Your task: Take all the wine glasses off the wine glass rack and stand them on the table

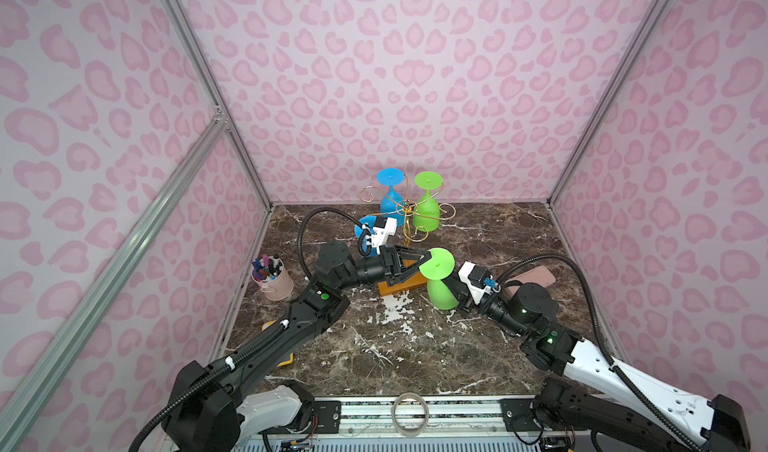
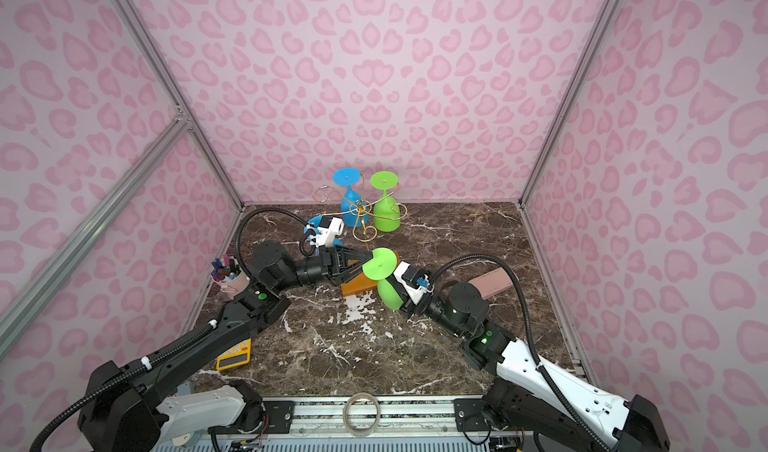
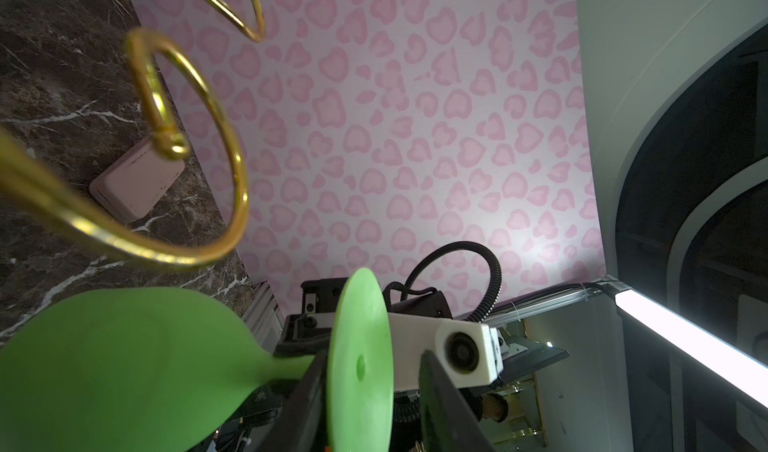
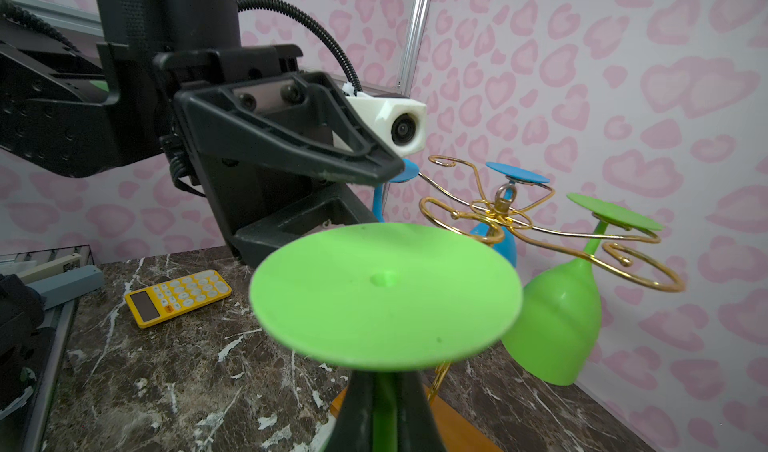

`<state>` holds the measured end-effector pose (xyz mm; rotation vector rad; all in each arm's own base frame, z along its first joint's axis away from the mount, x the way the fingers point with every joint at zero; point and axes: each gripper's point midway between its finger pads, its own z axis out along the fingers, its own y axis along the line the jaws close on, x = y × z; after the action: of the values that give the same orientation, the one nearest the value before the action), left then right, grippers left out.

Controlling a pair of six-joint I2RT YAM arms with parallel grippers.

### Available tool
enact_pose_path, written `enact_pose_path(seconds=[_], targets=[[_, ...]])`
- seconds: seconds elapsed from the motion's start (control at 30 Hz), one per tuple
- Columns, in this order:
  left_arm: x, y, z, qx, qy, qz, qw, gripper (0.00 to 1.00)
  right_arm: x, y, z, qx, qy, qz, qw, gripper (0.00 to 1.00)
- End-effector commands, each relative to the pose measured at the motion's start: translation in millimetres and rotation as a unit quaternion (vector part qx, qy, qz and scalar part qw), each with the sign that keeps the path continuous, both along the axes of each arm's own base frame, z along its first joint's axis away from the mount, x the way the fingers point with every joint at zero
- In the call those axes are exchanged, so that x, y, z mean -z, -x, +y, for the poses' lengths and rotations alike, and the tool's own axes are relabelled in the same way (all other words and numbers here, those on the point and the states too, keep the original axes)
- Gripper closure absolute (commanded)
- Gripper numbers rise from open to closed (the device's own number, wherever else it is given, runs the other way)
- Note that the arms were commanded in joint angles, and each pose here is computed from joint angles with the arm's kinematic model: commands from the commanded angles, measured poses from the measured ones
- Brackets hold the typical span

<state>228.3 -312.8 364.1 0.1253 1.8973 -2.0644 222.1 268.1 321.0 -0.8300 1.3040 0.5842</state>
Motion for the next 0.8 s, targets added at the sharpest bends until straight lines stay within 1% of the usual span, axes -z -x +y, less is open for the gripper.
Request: enact_pose_path(seconds=[0.0,0.13,0.37,0.53,0.7,0.73,0.77], targets=[[-4,3,0,0.004,0.009,-0.018,1.000,0.69,-5,-3,1,0.006,-0.003,-0.010,1.000,1.00],[2,4,0,0.007,0.003,-0.010,1.000,0.74,-4,-5,4,0.005,0.002,-0.009,1.000,1.00],[-1,6,-2,0.020,-0.001,-0.012,1.000,0.84,0,-8,7,0.006,0.009,-0.006,1.000,1.00],[-2,7,-4,0.029,0.000,-0.010,1.000,0.96,3,-9,9,0.004,0.013,-0.004,1.000,1.00],[-8,9,-3,0.036,0.007,-0.012,0.999,0.96,4,-11,10,0.006,0.010,0.004,1.000,1.00],[-11,9,-1,0.038,0.014,-0.014,0.999,0.96,4,-12,9,0.008,0.008,0.006,1.000,0.97],[-14,8,1,0.038,0.021,-0.013,0.999,0.96,3,-12,8,0.011,0.004,0.010,1.000,0.89]])
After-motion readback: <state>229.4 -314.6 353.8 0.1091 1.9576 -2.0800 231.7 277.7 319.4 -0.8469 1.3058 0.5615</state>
